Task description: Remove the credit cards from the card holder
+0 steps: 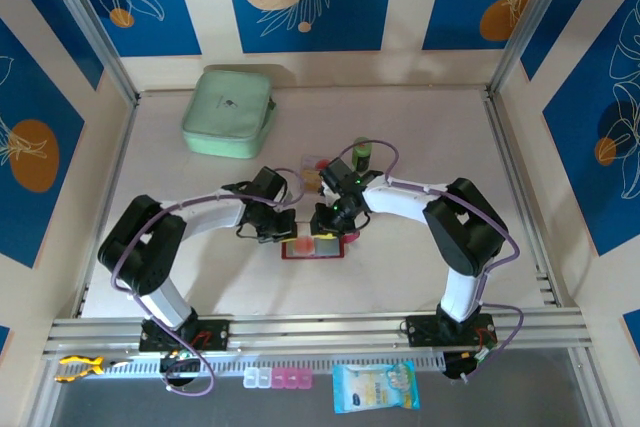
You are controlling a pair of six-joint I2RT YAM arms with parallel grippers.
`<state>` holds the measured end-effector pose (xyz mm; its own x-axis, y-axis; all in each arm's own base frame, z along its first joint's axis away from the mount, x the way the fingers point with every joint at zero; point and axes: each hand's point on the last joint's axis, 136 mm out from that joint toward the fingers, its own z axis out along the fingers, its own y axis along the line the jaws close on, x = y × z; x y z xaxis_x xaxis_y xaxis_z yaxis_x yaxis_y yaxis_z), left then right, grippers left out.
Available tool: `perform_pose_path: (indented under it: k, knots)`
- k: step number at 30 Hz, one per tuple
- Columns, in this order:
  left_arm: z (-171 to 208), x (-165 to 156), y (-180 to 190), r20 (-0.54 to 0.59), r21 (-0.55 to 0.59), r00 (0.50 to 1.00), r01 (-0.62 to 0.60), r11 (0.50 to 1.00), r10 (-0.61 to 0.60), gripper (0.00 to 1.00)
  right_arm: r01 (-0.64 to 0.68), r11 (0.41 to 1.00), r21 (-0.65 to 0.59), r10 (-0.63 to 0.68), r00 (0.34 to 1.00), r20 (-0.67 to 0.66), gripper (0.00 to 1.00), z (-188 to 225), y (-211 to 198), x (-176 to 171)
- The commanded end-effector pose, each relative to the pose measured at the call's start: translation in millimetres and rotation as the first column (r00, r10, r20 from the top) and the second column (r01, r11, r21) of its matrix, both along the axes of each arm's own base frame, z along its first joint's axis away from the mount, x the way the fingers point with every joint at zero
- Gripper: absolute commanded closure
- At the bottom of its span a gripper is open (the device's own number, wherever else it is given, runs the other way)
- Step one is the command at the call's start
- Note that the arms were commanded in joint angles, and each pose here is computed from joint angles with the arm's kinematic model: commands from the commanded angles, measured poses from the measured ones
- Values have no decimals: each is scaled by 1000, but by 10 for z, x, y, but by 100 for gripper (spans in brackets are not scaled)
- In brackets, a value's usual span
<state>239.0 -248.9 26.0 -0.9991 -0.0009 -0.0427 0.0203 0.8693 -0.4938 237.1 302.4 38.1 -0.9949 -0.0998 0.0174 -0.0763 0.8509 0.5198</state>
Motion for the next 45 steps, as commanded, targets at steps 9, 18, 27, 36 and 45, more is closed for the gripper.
perform_pose_path:
  k: [9, 18, 27, 36, 45]
  knots:
    - [-112, -79, 91, -6, 43, 1000, 5, 999, -5, 99, 7, 998, 64, -5, 999, -37, 76, -32, 75, -15]
    - [-193, -126, 145, -17, 60, 1000, -5, 998, 6, 100, 16, 998, 61, -11, 997, -75, 76, -179, 65, -50]
    - [-187, -133, 139, -21, 54, 1000, -5, 999, 7, 100, 16, 996, 84, -9, 996, -90, 76, -199, 111, -58]
    - [-200, -163, 175, -22, 63, 1000, -9, 998, 10, 99, 30, 986, 162, -16, 996, -87, 82, -38, 189, -90]
    - [-173, -187, 208, -18, 65, 1000, -16, 998, 17, 99, 27, 984, 176, -13, 997, -80, 90, -8, 187, -113]
